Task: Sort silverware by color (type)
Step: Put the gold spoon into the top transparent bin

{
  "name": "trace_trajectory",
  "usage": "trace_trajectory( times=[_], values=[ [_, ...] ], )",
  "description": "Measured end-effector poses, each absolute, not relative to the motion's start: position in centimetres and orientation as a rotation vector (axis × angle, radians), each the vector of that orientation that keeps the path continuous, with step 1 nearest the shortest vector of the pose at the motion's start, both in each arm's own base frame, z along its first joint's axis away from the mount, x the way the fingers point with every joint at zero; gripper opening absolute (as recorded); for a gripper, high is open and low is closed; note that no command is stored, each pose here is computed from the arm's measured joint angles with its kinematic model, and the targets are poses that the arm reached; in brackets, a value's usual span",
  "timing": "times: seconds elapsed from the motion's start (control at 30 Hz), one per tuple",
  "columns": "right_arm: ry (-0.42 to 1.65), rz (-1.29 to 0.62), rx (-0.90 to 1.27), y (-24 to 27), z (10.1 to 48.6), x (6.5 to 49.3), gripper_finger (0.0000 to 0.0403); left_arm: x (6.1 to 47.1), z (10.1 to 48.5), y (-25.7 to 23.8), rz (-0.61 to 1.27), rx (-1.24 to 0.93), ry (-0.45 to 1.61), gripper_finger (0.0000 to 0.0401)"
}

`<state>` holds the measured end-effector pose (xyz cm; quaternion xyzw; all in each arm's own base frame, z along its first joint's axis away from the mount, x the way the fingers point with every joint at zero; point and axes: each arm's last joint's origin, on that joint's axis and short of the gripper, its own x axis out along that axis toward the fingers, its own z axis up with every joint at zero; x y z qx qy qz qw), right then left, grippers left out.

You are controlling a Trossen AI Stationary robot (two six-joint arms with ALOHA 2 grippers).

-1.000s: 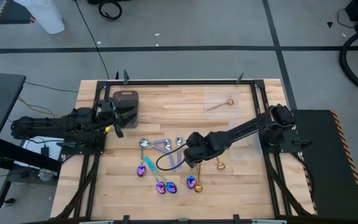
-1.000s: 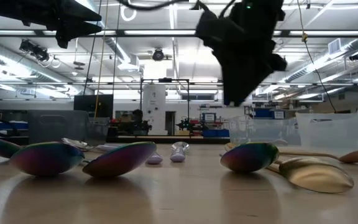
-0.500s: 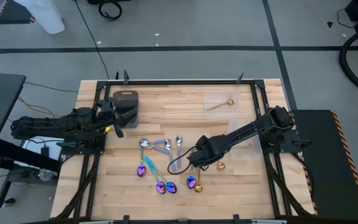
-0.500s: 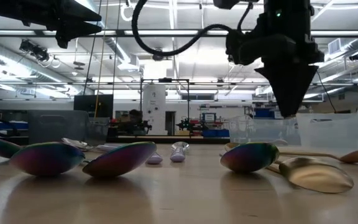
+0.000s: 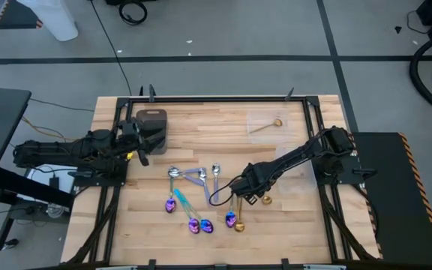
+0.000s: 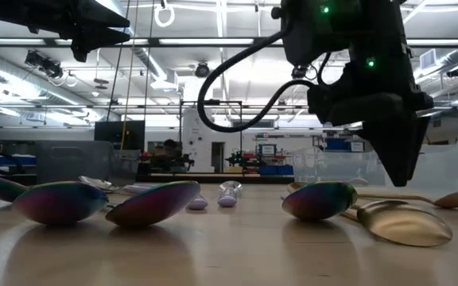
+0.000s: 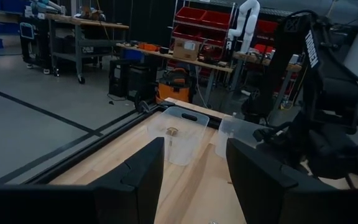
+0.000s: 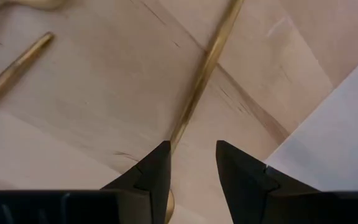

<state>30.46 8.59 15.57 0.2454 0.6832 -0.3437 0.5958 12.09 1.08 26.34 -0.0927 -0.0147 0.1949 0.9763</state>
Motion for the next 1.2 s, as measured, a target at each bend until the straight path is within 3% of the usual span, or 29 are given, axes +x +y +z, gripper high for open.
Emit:
trace_trajectory(
  times=[0.43,0.57,0.83,1.2],
  values=[
    [1.569,-0.726,0.670,7.8,13.7,30.0,0.0134,12.1,26.3,1.1,0.393,-0.187,-0.029,0.0183],
    [1.559,-0.716,0.686,7.8,13.6,30.0,0.0108,12.1,26.3,1.1,0.393,-0.187,-0.030,0.0183],
    [1.532,-0.720,0.704,7.9,13.6,30.2,0.0015,12.1,26.3,1.1,0.393,-0.187,-0.030,0.0183],
    [1.435,-0.738,0.710,6.7,15.0,30.3,0.0016,12.1,26.3,1.1,0.393,-0.186,-0.030,0.0183]
  ],
)
